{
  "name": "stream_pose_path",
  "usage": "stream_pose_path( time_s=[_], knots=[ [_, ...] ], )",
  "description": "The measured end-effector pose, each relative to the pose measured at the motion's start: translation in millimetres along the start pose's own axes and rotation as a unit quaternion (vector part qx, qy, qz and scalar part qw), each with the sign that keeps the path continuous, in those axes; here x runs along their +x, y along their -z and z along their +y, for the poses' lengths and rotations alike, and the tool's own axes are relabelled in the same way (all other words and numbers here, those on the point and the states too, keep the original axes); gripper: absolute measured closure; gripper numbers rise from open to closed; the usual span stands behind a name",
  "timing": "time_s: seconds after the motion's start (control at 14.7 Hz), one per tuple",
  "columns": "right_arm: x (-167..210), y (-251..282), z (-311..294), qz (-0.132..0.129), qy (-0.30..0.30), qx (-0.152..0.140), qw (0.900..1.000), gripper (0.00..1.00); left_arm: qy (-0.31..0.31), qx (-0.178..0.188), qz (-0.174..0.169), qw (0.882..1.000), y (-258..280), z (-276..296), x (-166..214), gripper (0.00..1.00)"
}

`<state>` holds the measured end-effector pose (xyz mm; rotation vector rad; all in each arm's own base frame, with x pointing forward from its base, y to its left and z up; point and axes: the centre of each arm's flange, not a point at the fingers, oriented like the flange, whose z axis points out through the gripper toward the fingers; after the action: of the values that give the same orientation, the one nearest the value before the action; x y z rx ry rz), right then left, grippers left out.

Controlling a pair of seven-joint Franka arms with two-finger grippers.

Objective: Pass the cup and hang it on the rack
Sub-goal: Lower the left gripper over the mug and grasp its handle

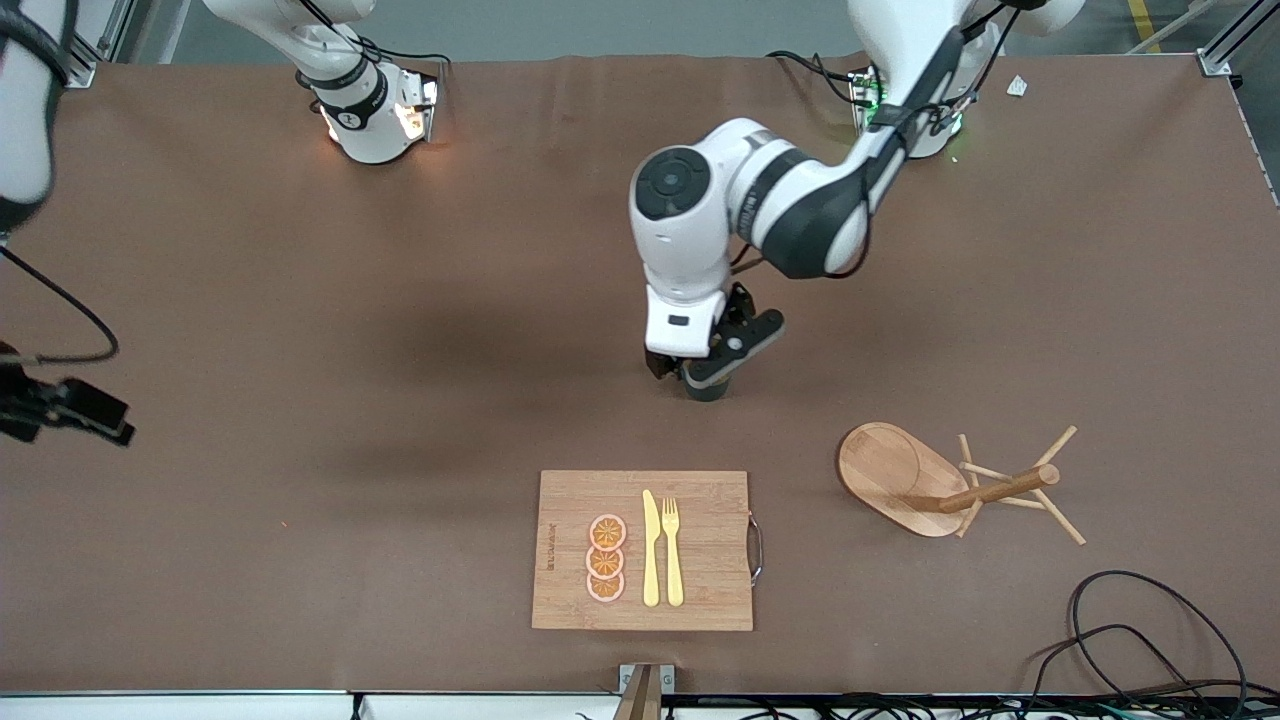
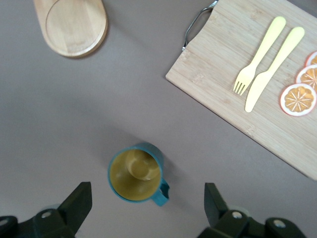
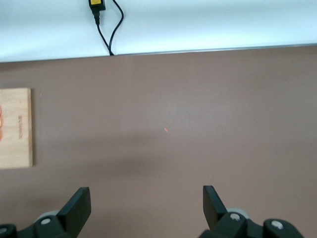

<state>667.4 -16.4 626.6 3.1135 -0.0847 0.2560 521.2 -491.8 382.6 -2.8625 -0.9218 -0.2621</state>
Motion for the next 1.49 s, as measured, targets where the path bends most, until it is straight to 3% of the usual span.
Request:
stream_pose_path(
  time_s=[0.34, 0.61, 0.75, 1.15, 1.49],
  knots=[
    [-38, 44, 2, -0.006, 0.0, 0.002, 1.0, 0.0, 0.091, 0.018, 0.073, 0.993, -46, 17, -78, 0.01],
    [-81, 51, 10, -0.024, -0.004, 0.003, 1.0, 0.0, 0.166, 0.017, 0.125, 0.978, -88, 22, -115, 0.02],
    [-103, 49, 13, -0.021, -0.006, 0.004, 1.0, 0.0, 0.204, 0.01, 0.154, 0.967, -107, 23, -122, 0.03],
    [-122, 43, 29, -0.019, -0.014, 0.003, 1.0, 0.0, 0.238, 0.011, 0.164, 0.957, -134, 23, -137, 0.07],
    [-120, 54, 20, -0.005, -0.004, 0.004, 1.0, 0.0, 0.236, 0.019, 0.167, 0.957, -151, 22, -138, 0.22]
  ],
)
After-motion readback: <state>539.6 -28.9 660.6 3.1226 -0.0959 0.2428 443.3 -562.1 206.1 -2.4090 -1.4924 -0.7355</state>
